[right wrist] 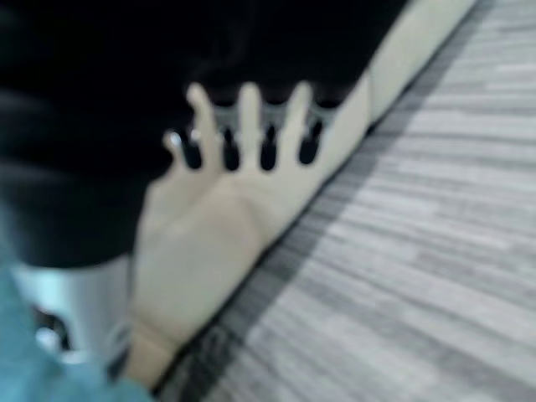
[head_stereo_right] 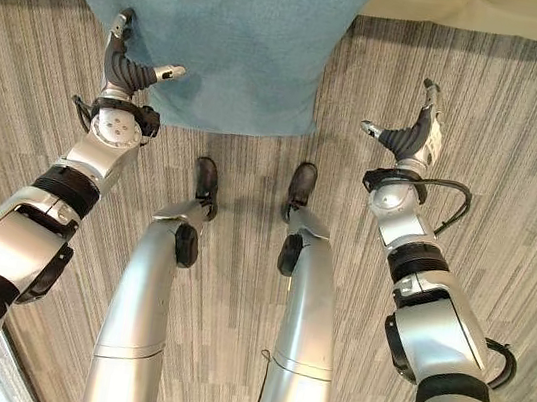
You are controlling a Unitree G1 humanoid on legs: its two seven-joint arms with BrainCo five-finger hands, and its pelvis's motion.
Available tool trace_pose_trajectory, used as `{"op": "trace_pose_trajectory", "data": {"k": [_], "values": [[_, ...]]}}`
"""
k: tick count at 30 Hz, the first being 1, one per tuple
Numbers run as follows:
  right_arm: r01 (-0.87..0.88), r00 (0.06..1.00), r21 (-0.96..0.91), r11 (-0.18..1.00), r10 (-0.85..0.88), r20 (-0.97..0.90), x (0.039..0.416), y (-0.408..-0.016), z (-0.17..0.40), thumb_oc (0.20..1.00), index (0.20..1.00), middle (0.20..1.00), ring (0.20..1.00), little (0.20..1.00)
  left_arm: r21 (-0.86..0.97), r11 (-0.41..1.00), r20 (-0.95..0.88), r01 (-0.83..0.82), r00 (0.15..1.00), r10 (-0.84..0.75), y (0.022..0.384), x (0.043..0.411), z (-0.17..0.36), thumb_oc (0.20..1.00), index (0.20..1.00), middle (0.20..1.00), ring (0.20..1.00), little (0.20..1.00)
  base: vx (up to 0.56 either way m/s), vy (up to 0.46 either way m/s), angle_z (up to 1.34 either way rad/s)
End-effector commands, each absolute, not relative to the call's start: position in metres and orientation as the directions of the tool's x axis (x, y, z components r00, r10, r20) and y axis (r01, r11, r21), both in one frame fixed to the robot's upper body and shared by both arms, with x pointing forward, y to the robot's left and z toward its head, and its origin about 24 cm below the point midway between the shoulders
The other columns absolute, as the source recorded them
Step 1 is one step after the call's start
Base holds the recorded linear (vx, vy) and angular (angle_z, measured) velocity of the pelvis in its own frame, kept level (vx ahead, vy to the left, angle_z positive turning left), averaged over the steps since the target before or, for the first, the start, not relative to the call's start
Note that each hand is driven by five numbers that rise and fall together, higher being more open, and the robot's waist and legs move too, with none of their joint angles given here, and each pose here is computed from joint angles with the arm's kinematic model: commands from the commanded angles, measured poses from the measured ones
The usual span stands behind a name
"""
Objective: Pick up all the scattered cushions and arrange them neatly on the sofa.
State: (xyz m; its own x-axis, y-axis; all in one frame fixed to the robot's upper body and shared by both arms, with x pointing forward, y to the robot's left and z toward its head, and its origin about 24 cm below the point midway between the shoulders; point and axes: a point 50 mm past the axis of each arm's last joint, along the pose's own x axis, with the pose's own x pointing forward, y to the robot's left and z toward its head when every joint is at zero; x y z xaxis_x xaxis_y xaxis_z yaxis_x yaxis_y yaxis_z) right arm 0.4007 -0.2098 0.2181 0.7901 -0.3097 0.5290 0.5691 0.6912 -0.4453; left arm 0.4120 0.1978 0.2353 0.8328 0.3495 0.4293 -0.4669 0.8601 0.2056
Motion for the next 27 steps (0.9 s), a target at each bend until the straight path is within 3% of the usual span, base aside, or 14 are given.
{"op": "trace_pose_trajectory", "data": {"k": [1, 7, 12, 22, 27], "values": [[0.576, 0.782, -0.430, 0.695, -0.316, 0.538, 0.394, -0.213, 0.203, 1.000, 1.000, 1.000, 1.000, 1.000, 0.153, 0.822, 0.361, -0.548, 0.806, 0.469, 0.217, 0.410, 0.218, 1.000, 1.000, 1.000, 1.000, 1.000, 0.04, 0.057, -0.01], [0.624, 0.718, -0.364, 0.692, -0.325, 0.615, 0.387, -0.214, 0.221, 1.000, 1.000, 1.000, 1.000, 1.000, -0.024, 0.768, 0.426, -0.640, 0.688, 0.587, 0.224, 0.401, 0.240, 1.000, 1.000, 1.000, 1.000, 1.000, 0.03, 0.007, -0.01], [0.636, 0.711, -0.363, 0.681, -0.333, 0.619, 0.381, -0.222, 0.213, 1.000, 1.000, 1.000, 1.000, 1.000, -0.126, 0.755, 0.440, -0.643, 0.646, 0.624, 0.224, 0.392, 0.234, 1.000, 1.000, 1.000, 1.000, 1.000, 0.01, 0.004, 0.06], [0.638, 0.722, -0.386, 0.666, -0.345, 0.600, 0.376, -0.230, 0.200, 1.000, 1.000, 1.000, 1.000, 1.000, -0.125, 0.745, 0.381, -0.656, 0.661, 0.646, 0.227, 0.388, 0.209, 1.000, 1.000, 1.000, 1.000, 1.000, 0.00, -0.025, 0.06], [0.626, 0.723, -0.387, 0.677, -0.317, 0.613, 0.376, -0.230, 0.208, 1.000, 1.000, 1.000, 1.000, 1.000, -0.148, 0.822, 0.408, -0.549, 0.724, 0.557, 0.223, 0.391, 0.220, 1.000, 1.000, 1.000, 1.000, 1.000, 0.00, 0.008, 0.02]]}}
